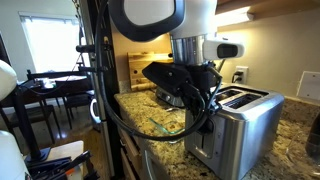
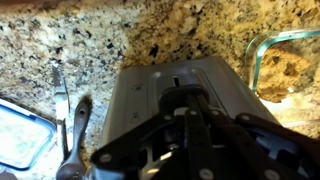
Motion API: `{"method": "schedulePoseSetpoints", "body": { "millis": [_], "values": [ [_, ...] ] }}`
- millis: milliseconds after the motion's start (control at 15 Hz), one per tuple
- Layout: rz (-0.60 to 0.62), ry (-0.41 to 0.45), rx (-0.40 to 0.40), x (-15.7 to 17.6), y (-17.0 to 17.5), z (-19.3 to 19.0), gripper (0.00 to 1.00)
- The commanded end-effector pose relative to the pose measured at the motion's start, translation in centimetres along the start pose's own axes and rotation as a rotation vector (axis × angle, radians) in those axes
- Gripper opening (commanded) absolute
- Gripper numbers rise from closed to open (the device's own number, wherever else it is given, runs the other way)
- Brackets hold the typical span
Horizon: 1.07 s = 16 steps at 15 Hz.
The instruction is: Put the slice of bread in the toaster then push down the lever
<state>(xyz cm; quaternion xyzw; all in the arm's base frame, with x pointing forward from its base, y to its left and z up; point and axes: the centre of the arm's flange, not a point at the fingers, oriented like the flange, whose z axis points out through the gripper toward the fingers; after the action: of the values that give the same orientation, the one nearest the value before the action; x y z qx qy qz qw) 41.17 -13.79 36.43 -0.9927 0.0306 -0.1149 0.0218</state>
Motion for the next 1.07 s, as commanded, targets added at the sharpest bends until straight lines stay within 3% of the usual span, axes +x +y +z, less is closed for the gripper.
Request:
{"method": "schedulePoseSetpoints", "body": {
  "millis": [0,533,1000],
  "values": [
    [0.018,0.005,-0.008,0.7,-0.1,1.1,0.03],
    [0.021,0.000,-0.003,0.8,0.0,1.6,0.03],
    [0.033,-0.029,-0.014,1.8,0.0,4.4,0.03]
  ]
}}
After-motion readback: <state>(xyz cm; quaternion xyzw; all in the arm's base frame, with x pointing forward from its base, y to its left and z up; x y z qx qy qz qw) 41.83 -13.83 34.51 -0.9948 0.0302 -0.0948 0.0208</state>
